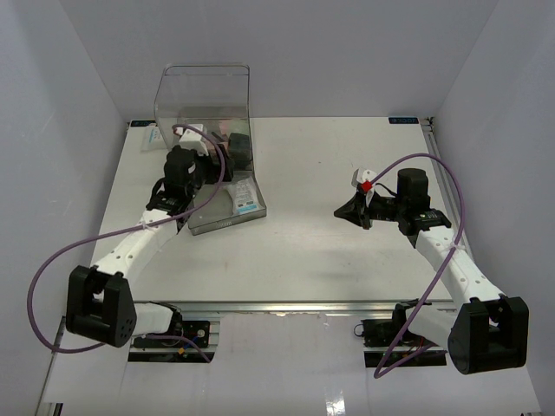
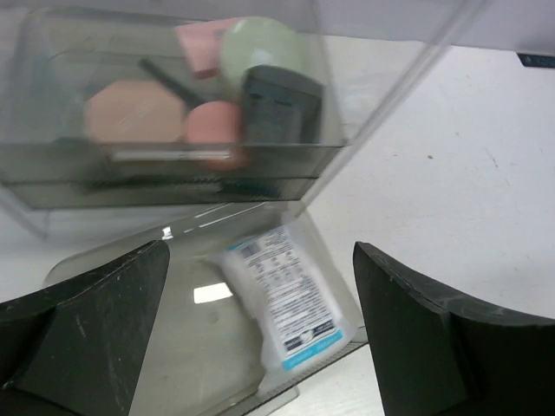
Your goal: Organize the makeup
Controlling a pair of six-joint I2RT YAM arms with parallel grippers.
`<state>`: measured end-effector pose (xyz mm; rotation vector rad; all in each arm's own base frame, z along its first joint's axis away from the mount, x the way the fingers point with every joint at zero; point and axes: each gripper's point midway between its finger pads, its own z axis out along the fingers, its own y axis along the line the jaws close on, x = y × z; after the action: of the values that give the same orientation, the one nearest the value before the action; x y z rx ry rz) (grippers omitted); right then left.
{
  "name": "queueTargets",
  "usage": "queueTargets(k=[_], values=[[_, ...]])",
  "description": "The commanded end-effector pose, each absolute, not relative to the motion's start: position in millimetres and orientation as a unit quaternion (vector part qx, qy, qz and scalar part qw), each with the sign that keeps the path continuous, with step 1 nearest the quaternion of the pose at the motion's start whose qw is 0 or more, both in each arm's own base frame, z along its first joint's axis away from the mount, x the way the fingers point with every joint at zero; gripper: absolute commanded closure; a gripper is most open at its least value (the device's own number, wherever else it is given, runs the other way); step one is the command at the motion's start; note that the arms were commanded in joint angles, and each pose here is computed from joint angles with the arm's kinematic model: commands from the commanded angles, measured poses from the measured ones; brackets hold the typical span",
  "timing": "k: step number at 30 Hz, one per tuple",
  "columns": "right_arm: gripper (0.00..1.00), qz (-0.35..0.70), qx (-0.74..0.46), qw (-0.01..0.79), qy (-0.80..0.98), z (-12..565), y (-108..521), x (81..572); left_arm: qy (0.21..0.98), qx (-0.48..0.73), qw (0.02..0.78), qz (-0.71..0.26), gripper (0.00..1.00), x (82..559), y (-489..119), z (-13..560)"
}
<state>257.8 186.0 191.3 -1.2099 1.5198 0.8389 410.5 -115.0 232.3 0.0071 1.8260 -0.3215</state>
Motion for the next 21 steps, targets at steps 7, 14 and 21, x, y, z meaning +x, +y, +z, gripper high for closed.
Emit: queueTargets(k=[7, 14, 21], values=[[0.91, 0.349, -0.501, 0.497, 0.616, 196.0, 186.1, 256.2, 0.733, -0.285, 0.564, -0.251, 0.06, 385.7, 23.7, 227.9], [0.91, 0.350, -0.502, 0.497, 0.616, 196.3, 186.4, 256.1, 0.691, -0.426, 0.517, -0.271, 0.08, 407.6, 73.4, 193.3], [0.91, 0.350, -0.501, 0.495, 0.618, 194.6, 186.3, 256.7, 0.687, -0.501, 0.439, -0.290, 0.10, 462.5, 92.2, 153.0]])
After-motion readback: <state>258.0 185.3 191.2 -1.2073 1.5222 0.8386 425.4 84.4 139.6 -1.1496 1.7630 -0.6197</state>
